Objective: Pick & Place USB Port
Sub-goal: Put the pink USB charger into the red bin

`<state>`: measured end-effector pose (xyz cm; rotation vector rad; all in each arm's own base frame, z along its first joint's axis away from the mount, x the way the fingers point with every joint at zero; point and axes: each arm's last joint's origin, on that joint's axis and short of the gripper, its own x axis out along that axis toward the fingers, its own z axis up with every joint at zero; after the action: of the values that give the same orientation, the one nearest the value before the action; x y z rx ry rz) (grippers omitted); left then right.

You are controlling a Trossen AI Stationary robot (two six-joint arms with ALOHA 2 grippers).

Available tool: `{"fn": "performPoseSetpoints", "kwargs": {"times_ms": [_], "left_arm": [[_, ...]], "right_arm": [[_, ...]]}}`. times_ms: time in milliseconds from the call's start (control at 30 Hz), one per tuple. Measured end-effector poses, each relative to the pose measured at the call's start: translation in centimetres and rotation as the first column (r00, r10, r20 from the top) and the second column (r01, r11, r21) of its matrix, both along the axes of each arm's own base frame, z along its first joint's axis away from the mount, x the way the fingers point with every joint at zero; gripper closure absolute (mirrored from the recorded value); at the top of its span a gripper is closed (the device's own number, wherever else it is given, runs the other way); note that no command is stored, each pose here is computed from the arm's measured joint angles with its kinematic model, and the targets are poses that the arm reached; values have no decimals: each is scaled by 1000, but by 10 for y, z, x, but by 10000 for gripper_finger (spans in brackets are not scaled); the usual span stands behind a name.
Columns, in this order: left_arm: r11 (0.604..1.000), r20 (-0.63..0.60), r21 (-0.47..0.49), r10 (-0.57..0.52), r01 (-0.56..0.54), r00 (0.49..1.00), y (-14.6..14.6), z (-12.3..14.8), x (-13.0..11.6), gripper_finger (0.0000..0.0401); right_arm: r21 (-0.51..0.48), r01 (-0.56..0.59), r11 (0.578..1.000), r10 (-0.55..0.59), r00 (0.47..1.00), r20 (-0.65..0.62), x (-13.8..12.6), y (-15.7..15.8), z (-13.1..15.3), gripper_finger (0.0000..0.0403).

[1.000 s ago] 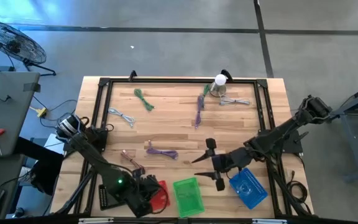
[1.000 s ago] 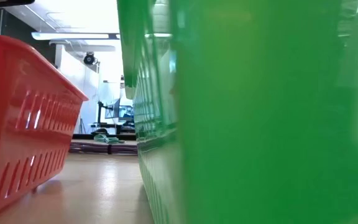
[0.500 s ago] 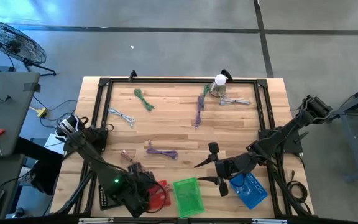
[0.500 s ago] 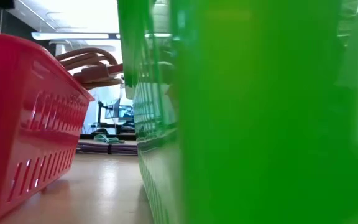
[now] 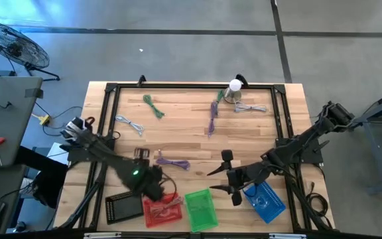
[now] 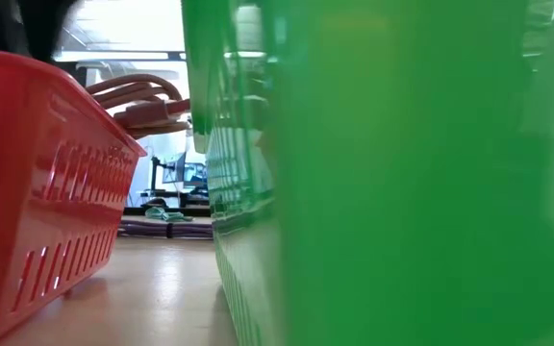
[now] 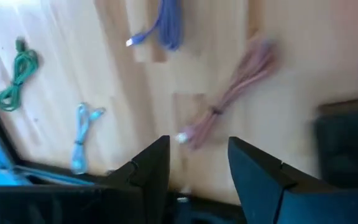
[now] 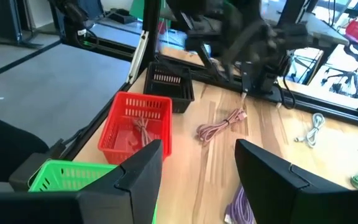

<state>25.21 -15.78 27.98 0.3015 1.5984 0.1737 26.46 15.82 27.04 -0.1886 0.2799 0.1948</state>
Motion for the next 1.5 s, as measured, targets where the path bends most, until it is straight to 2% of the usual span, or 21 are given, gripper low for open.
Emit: {"fn": "performPoseSetpoints", "kwargs": {"times_ms": [100, 233, 367, 667, 1000, 1067, 1200, 1233, 1333, 1500], "left_arm": [[1000, -123, -2, -25, 25, 992, 19, -21, 0, 245], [996, -200, -86, -40, 23, 979, 36, -52, -2, 245], [981, -160, -196, -41, 9, 986, 45, -75, -4, 245], [959, -170, -284, -46, -4, 984, 49, -111, -20, 245], [956, -90, -291, -69, 40, 994, 55, -144, -30, 247], [960, -93, -280, -51, 23, 994, 56, -148, -33, 266], [973, -102, -230, -19, -5, 995, 57, -144, -33, 371], [976, -100, -215, -4, -18, 995, 57, -141, -33, 380], [993, -87, -96, 54, -62, 995, 60, -133, -31, 377], [991, 19, -42, 130, -129, 991, 55, -90, -17, 391]], "right_arm": [[8, 3, 1000, -3, 1000, -17, 0, 0, -2, 208], [30, -3, 1000, 4, 999, -39, -1, 0, -3, 208], [27, -1, 1000, 2, 998, -55, -1, 0, -5, 208], [8, 0, 1000, 1, 998, -68, -2, -1, -6, 208], [-2, -1, 1000, 1, 997, -80, -2, -1, -7, 208], [0, 0, 1000, 0, 997, -81, -2, -1, -8, 208], [0, 0, 1000, 0, 997, -80, -2, -1, -7, 208], [0, 0, 1000, 0, 997, -79, -2, -1, -7, 208], [-3, 12, 1000, -12, 997, -77, -2, -3, -7, 208], [-15, 45, 999, -46, 997, -58, -1, -4, -6, 208]]}}
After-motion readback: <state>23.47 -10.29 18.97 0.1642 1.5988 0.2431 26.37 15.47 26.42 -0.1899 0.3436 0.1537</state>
